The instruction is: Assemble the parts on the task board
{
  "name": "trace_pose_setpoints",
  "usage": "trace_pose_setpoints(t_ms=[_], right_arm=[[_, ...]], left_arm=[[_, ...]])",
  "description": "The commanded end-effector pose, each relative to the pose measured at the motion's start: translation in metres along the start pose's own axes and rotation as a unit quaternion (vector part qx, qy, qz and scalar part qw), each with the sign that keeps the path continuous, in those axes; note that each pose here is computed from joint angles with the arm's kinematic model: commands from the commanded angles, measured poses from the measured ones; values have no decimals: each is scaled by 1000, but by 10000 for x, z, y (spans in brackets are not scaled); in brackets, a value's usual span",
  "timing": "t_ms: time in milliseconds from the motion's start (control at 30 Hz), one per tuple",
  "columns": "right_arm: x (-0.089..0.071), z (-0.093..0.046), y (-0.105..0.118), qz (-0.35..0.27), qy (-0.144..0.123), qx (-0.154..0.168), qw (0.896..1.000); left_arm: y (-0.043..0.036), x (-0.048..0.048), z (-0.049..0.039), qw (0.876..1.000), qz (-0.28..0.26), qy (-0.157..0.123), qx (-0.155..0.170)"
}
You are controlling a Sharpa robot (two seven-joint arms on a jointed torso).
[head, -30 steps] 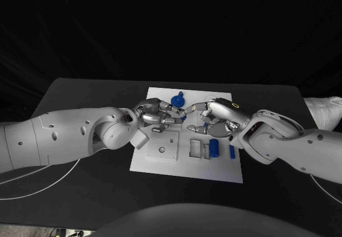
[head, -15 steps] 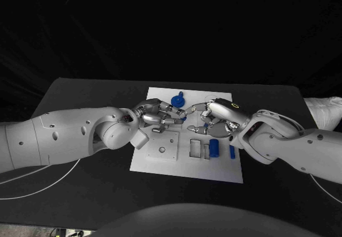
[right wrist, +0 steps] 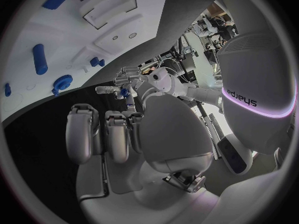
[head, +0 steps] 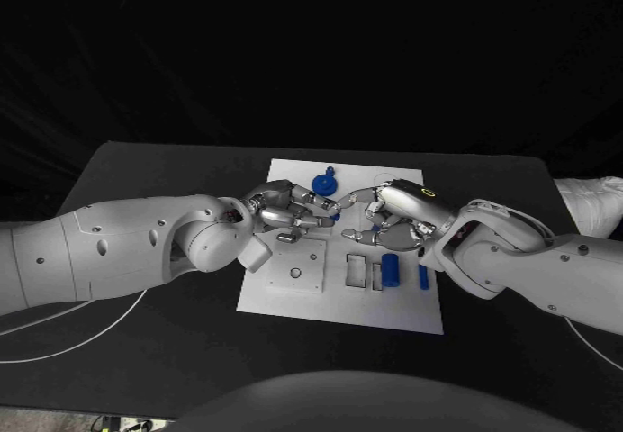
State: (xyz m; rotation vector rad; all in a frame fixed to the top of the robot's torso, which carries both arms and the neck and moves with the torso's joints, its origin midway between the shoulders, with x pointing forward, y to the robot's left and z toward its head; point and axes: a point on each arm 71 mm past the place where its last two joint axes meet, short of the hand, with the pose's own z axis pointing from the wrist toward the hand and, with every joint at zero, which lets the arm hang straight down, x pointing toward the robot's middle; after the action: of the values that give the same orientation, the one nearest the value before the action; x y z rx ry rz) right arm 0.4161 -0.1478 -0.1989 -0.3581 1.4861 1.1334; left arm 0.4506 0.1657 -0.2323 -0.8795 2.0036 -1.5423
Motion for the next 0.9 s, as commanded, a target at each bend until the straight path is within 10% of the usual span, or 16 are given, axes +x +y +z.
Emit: trace_pose_setpoints(t_ms=[33,900], right_arm=[[52,-30,-65,-1,25,23,999],[70,-36,-80,2,39,32,999]], left_arm=[[-62,50,13,1000,-7,22,20],[-65,42,18,999,-6,18,26]])
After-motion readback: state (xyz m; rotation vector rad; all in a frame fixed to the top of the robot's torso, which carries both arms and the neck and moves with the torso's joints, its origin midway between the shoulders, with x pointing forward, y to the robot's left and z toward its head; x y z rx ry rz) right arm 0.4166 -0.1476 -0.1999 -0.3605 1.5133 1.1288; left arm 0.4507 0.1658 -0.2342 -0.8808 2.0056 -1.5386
